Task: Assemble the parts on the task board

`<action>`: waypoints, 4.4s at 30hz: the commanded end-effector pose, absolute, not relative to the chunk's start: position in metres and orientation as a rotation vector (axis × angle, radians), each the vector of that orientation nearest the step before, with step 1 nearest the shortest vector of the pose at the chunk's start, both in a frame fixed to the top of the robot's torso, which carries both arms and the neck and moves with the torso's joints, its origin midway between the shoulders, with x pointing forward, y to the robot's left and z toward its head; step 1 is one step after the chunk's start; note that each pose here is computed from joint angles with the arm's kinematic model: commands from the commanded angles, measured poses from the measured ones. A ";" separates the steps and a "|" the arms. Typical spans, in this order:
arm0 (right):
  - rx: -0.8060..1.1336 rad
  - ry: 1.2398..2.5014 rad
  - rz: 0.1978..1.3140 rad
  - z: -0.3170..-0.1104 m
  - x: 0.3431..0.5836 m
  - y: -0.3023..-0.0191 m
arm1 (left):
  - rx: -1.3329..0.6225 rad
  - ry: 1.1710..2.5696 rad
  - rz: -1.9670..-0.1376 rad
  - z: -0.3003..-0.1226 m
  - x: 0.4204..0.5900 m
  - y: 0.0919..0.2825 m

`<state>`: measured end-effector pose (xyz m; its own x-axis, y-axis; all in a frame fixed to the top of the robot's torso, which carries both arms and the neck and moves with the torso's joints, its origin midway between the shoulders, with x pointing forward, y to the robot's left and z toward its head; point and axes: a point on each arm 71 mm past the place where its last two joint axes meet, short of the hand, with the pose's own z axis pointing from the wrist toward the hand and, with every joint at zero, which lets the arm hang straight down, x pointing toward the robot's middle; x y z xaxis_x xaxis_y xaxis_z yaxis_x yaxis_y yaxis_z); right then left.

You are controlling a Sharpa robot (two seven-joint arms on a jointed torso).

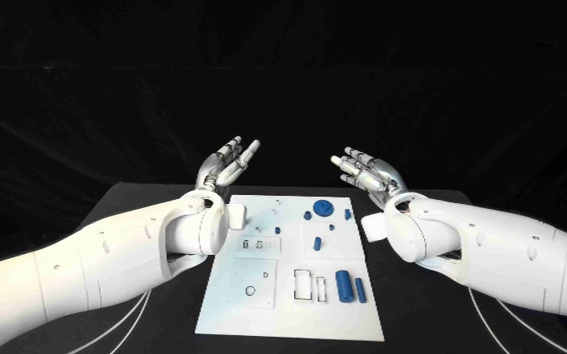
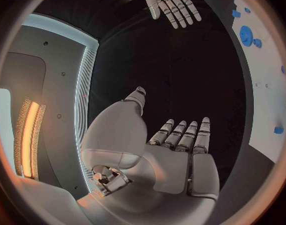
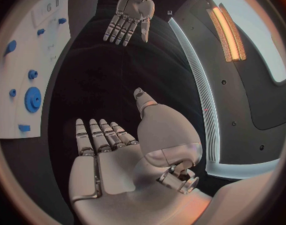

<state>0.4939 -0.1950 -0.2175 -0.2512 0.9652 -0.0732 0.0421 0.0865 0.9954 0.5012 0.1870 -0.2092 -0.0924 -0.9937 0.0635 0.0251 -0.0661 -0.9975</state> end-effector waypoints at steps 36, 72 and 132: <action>-0.216 1.611 0.810 -0.163 0.502 -0.177 | -1.001 1.283 -1.504 -0.153 0.463 0.212; -0.503 1.543 0.406 -0.141 0.512 -0.144 | -0.930 1.283 -1.664 -0.104 0.434 0.198; -0.528 1.601 0.370 -0.148 0.522 -0.134 | -0.954 1.283 -1.683 -0.097 0.431 0.200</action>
<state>0.5215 -0.1332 -0.1448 -0.0322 -0.0967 -0.9948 -0.5391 0.8398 -0.0642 0.4319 0.2019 -0.0989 -0.3749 -0.9230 0.0862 0.1511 -0.1526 -0.9767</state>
